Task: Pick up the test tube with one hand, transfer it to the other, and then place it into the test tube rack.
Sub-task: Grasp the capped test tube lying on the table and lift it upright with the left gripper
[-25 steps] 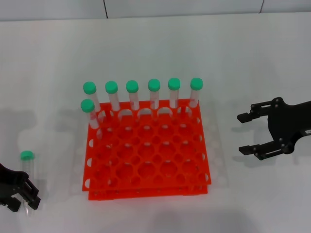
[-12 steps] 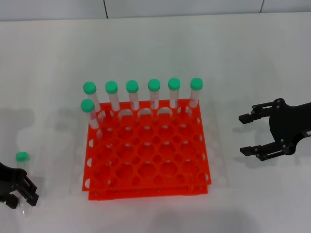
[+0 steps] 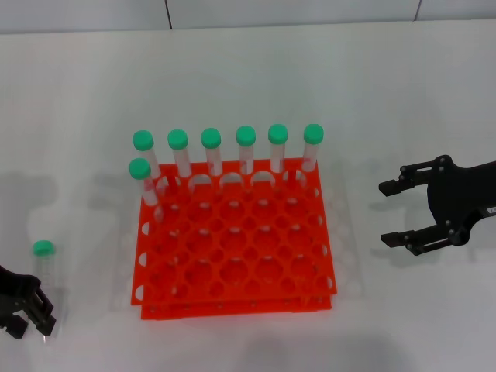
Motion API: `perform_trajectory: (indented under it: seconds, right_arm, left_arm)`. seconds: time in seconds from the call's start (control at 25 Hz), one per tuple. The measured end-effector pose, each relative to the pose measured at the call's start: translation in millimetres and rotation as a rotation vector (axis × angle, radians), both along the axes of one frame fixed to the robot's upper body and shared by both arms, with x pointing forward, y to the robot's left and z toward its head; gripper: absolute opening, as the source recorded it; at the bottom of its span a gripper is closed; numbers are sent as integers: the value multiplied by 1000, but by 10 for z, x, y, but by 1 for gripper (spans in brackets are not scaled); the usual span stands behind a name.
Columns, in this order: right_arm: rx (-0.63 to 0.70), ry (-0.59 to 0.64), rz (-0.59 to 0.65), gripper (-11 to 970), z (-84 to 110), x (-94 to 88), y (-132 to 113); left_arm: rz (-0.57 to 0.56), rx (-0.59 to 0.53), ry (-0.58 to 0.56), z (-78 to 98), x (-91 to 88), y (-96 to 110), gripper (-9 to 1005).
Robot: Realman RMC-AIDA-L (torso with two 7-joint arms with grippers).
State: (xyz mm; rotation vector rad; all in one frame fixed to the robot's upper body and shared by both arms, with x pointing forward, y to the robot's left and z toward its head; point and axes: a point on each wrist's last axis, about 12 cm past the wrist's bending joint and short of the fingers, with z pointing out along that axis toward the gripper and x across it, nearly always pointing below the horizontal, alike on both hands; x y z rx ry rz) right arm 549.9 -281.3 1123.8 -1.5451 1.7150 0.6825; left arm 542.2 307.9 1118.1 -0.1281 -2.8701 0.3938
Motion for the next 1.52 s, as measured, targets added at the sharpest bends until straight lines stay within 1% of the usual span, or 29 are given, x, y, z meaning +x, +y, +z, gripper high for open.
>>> perform_trajectory:
  seconds: [0.28,0.52,0.72,0.92,1.08,1.28,1.36,1.44,1.52]
  right_arm:
    - [0,0,1,749,0,0,2]
    - [1,0,0,749,-2,0,5]
    - [1,0,-4,748,-8,-3,0]
    - [0,1,-4,748,-9,-4,-1]
    - [1,1,-5,748,-9,-4,-2]
    - [4,4,-8,748,-2,-1,-3]
    - [5,4,-9,748,8,0,-6]
    - [6,2,-12,748,14,0,-12]
    - [7,4,-16,748,18,0,-19]
  left_arm:
    - [0,8,-14,-7,16,6,396]
    - [-18,26,-31,-12,41,0,351]
    - [-39,48,-31,-21,51,-33,237]
    - [-37,51,-38,-22,60,-33,189]
    - [-35,51,-47,-13,65,-23,190]
    - [-24,45,-112,97,75,53,191]
    - [5,13,-171,200,71,141,192]
    - [28,-22,-213,266,55,210,192]
    - [46,-83,-272,340,31,271,193]
